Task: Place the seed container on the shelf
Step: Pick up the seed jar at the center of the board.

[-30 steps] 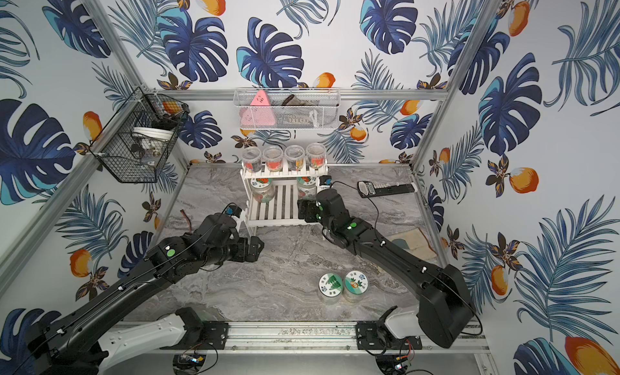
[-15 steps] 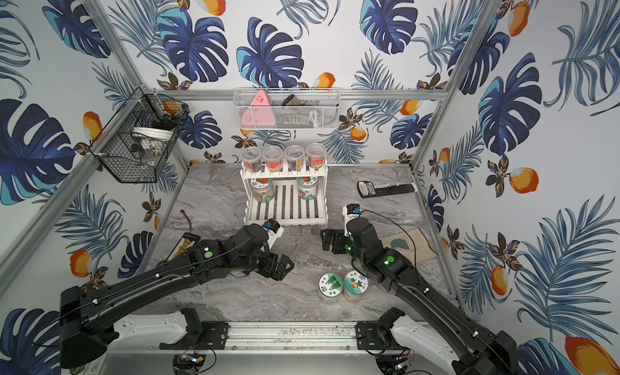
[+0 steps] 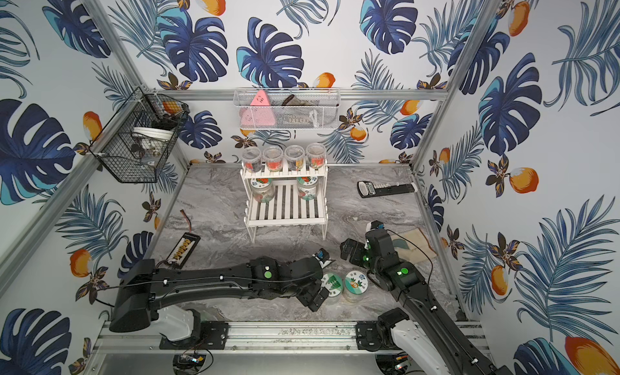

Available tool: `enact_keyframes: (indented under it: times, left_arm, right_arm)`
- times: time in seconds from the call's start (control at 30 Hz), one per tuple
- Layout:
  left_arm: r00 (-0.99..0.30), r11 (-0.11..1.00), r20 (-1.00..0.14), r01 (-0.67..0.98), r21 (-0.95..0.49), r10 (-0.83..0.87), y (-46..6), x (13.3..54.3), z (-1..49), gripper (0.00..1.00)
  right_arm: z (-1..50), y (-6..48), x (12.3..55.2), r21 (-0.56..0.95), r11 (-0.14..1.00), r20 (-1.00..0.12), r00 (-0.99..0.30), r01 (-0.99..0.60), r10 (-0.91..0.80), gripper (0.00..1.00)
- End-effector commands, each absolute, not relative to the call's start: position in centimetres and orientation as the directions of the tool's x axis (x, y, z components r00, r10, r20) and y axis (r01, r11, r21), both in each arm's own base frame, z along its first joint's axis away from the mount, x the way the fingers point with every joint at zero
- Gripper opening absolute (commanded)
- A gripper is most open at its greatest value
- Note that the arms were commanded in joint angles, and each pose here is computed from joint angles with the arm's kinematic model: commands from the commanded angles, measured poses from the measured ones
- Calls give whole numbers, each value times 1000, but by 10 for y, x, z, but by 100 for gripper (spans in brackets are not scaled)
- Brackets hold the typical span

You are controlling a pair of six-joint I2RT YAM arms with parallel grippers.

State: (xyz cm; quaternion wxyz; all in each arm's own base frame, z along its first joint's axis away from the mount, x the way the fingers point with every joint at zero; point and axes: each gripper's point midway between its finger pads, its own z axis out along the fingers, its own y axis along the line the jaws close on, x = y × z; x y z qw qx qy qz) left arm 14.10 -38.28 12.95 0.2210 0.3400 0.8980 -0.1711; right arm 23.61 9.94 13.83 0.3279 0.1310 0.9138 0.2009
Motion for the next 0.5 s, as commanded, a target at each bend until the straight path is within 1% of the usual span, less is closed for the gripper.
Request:
enact_keyframes:
  times: [0.0, 0.23, 0.47]
  left_arm:
    - [-612, 681, -543, 726, -98, 574, -399, 144, 124, 99]
    - [-591, 675, -570, 733, -83, 571, -413, 149, 124, 99]
    - [-593, 679, -530, 733, -42, 606, -419, 153, 109, 99]
  right_arm:
    - [131, 97, 231, 447, 885, -523, -766, 128, 375, 100]
    - [126, 96, 227, 442, 888, -517, -772, 129, 370, 100]
    - [121, 97, 226, 446, 885, -507, -778, 131, 371, 100]
